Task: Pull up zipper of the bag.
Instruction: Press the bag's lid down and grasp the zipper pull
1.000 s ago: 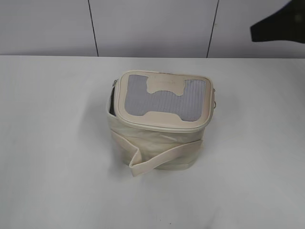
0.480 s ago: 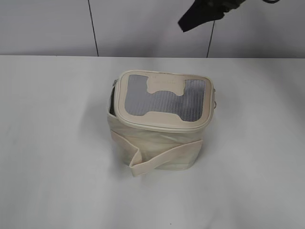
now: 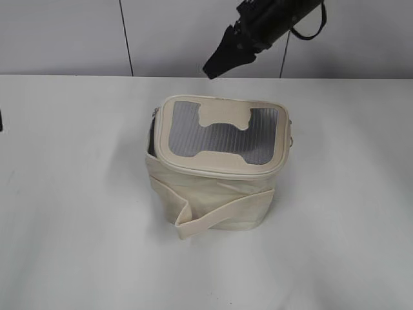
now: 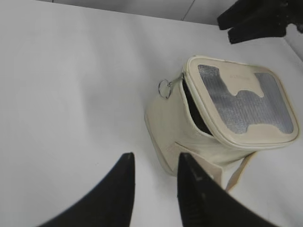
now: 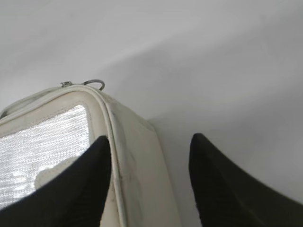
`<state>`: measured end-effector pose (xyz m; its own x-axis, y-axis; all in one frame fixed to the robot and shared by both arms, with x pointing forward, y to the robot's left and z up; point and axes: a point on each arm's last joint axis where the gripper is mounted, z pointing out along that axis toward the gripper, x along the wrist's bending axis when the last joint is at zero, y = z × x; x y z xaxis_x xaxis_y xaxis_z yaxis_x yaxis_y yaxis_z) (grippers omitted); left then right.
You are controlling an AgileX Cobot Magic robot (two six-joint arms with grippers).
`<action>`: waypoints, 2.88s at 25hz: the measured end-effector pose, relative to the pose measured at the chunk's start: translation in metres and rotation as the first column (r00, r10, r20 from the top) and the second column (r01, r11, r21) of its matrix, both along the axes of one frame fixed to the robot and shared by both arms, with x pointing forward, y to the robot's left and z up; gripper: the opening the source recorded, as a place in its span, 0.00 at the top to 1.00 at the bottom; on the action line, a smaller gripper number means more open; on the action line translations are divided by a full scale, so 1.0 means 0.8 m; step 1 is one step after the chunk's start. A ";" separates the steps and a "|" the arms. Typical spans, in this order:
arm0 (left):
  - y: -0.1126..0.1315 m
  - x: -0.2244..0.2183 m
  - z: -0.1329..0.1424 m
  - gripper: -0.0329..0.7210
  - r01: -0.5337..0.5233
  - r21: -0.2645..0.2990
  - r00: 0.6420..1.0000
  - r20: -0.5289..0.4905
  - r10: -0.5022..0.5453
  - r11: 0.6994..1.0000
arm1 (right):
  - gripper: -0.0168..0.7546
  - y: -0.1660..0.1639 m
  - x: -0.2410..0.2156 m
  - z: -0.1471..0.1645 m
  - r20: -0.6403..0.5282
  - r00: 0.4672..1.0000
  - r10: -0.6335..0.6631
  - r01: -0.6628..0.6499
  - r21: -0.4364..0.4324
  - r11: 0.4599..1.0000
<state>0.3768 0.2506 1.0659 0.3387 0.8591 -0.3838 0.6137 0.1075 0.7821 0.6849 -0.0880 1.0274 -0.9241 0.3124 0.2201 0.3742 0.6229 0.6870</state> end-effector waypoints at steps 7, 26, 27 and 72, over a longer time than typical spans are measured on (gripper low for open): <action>-0.010 0.035 -0.019 0.64 0.046 -0.059 0.998 -0.049 -0.049 0.997 | 0.43 0.027 -0.003 -0.030 -0.062 0.997 0.036 -0.035 0.022 0.999; 0.004 0.099 -0.059 0.64 0.055 -0.323 0.989 -0.111 -0.096 0.945 | 0.43 0.060 -0.018 -0.044 -0.166 0.986 0.026 -0.020 0.035 0.999; 0.004 0.099 -0.059 0.64 0.051 -0.322 0.990 -0.111 -0.092 0.945 | 0.43 0.069 -0.024 -0.048 -0.154 0.987 0.043 -0.046 -0.014 0.999; -0.085 0.202 -0.141 0.43 0.284 -0.335 0.914 -0.187 -0.359 0.898 | 0.83 0.070 -0.025 -0.062 -0.164 0.986 0.021 -0.037 -0.096 0.995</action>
<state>0.5384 0.1825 0.9534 0.4429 0.5529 -0.7058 0.8174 0.0744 0.5712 0.6649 -0.0321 0.9775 -0.8874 0.3134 0.3380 0.4567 0.6968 0.5530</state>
